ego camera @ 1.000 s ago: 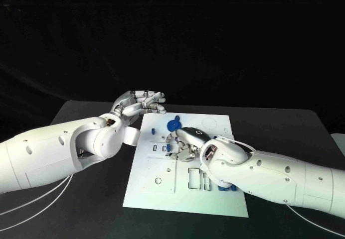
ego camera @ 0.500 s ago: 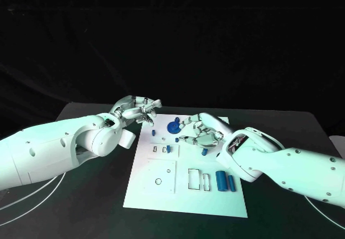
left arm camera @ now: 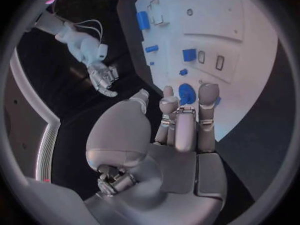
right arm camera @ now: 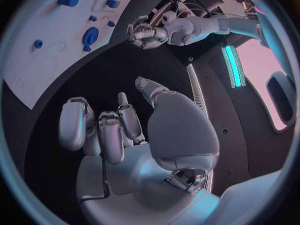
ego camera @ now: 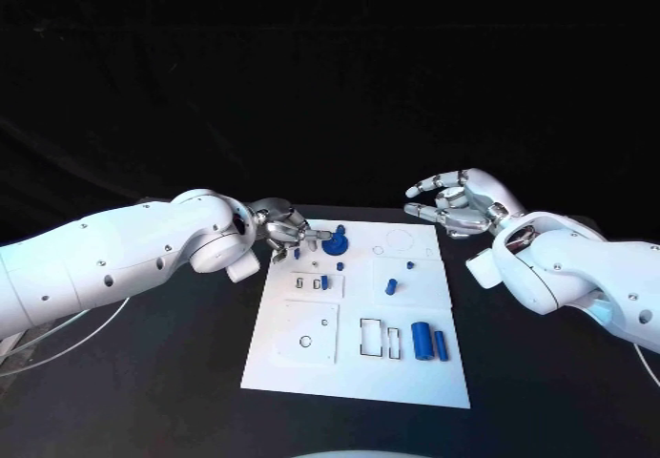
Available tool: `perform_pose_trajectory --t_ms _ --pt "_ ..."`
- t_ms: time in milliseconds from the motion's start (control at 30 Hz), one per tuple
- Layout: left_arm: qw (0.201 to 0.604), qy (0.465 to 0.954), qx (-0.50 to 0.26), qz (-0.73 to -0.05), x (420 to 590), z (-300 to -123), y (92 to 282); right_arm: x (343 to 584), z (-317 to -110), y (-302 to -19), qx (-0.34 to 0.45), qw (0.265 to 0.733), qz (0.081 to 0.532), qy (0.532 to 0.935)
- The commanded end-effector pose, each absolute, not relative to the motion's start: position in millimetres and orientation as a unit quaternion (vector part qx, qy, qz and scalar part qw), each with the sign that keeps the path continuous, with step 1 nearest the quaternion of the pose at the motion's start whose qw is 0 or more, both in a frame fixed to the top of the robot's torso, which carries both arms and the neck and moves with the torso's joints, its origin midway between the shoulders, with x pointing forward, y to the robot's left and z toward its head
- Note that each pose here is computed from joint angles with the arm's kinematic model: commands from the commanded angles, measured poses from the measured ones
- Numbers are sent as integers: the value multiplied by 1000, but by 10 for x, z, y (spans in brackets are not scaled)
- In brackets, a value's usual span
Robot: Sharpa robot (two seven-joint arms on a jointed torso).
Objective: Assemble the parts on the task board
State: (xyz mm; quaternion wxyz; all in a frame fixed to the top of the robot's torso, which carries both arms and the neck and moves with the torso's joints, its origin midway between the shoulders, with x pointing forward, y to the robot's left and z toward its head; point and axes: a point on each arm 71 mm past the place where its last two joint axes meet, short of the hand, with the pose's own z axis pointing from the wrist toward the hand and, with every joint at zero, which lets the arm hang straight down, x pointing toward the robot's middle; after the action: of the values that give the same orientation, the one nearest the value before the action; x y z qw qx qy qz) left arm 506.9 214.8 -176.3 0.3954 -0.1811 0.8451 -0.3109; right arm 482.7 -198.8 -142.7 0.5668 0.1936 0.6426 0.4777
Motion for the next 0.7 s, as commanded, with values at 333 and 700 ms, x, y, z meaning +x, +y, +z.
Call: perform_pose_trajectory --t_ms 333,700 --pt "381 913 -74 -124 5226 -1810 1977 4909 -1441 -2125 226 557 476 642" --pt "356 926 -52 -112 5240 -1851 1765 4948 -1455 -2162 228 561 468 644"
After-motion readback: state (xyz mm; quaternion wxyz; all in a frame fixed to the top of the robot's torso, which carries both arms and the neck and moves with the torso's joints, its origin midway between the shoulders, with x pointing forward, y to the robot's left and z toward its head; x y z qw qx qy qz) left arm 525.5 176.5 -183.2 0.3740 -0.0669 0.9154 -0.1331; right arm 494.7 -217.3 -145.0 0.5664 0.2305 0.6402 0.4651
